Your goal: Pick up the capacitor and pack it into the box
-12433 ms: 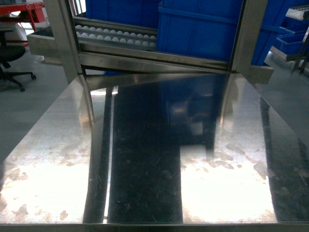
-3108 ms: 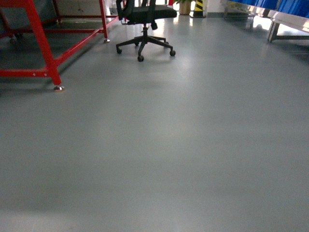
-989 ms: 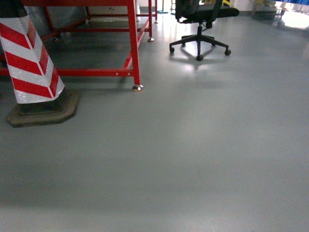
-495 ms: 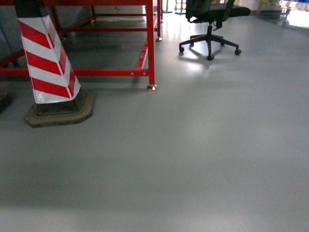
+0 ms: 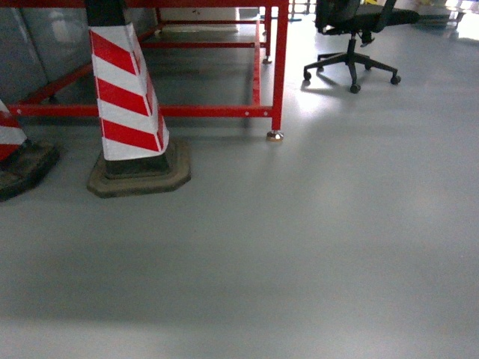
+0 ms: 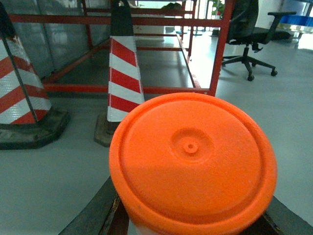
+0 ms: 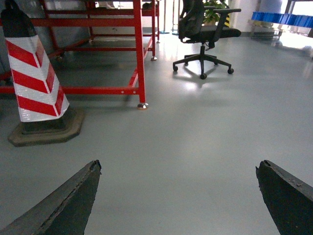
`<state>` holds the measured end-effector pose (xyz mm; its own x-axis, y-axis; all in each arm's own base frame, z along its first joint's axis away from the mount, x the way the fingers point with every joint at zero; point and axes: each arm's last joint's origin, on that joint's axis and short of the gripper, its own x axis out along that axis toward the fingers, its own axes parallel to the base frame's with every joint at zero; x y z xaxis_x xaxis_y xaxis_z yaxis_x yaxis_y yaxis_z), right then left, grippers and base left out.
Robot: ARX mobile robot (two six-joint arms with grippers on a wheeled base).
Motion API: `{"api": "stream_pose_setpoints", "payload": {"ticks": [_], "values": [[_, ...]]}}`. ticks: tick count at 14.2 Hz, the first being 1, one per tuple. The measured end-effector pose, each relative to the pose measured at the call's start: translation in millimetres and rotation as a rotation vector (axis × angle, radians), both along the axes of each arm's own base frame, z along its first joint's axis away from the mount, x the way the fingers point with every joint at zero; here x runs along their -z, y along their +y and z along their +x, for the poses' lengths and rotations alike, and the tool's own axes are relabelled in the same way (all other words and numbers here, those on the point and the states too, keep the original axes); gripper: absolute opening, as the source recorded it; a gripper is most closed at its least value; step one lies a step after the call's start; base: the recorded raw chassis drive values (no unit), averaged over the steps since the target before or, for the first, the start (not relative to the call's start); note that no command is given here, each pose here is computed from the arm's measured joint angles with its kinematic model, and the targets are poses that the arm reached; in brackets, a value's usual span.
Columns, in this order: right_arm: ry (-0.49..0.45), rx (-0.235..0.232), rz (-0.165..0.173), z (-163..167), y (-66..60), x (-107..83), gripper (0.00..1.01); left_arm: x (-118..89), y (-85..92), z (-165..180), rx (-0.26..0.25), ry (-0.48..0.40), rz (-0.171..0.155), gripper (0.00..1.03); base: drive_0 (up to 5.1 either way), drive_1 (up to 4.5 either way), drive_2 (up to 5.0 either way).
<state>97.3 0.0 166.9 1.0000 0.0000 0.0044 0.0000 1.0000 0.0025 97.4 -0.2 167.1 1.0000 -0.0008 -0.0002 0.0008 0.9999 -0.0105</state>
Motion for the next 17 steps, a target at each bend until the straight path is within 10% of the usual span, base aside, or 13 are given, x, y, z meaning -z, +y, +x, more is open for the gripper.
{"api": "stream_pose_setpoints", "payload": {"ticks": [17], "values": [[0.002, 0.0, 0.0, 0.0, 0.0, 0.1, 0.98, 0.3, 0.0, 0.0, 0.0, 0.003, 0.0, 0.44, -5.0, 2.39, 2.4]]}}
